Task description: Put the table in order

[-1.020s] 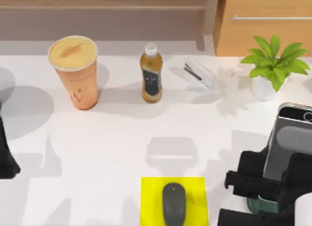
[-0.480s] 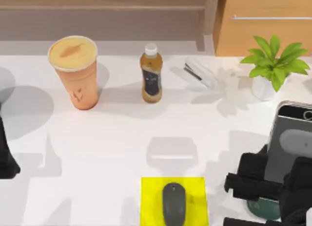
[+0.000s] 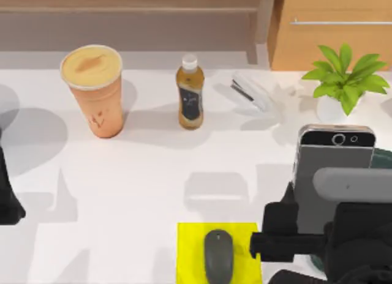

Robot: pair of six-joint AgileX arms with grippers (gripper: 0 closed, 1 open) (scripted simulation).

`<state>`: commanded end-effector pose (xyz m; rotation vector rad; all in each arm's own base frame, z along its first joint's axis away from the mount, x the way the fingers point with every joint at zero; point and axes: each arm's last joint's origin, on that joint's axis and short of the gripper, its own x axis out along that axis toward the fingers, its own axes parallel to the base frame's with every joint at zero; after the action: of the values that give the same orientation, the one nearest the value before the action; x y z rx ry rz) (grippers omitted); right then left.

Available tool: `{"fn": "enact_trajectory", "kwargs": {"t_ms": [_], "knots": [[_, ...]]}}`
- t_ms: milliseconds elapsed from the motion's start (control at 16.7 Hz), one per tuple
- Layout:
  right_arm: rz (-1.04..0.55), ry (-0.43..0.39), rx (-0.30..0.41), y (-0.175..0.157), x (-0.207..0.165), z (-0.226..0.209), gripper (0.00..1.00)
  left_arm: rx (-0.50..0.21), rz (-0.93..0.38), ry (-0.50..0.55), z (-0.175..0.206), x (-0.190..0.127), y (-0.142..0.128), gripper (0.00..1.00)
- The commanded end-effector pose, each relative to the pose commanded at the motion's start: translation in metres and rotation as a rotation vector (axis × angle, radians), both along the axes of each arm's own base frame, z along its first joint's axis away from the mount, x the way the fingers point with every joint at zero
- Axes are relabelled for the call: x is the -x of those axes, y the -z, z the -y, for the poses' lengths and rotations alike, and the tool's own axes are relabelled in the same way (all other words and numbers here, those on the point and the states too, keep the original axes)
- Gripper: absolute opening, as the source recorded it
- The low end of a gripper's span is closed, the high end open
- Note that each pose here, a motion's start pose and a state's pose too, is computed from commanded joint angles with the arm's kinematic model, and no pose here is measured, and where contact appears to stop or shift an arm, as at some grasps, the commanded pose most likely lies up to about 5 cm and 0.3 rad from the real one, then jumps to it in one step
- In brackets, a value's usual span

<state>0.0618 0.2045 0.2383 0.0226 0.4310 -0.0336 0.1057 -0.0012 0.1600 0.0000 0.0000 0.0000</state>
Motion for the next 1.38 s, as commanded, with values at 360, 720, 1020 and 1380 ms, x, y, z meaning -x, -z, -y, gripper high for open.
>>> {"fn": "enact_trajectory", "kwargs": {"t_ms": [360, 720, 1020, 1380], "knots": [[-0.009, 0.192, 0.029, 0.024, -0.041, 0.034, 0.00, 0.000, 0.000, 0.000, 0.000, 0.000, 0.000, 1.00], [-0.032, 0.246, 0.033, 0.030, -0.051, 0.035, 0.00, 0.000, 0.000, 0.000, 0.000, 0.000, 0.000, 1.00], [-0.032, 0.246, 0.033, 0.030, -0.051, 0.035, 0.30, 0.000, 0.000, 0.000, 0.000, 0.000, 0.000, 1.00], [-0.032, 0.246, 0.033, 0.030, -0.051, 0.035, 0.75, 0.000, 0.000, 0.000, 0.000, 0.000, 0.000, 1.00]]}}
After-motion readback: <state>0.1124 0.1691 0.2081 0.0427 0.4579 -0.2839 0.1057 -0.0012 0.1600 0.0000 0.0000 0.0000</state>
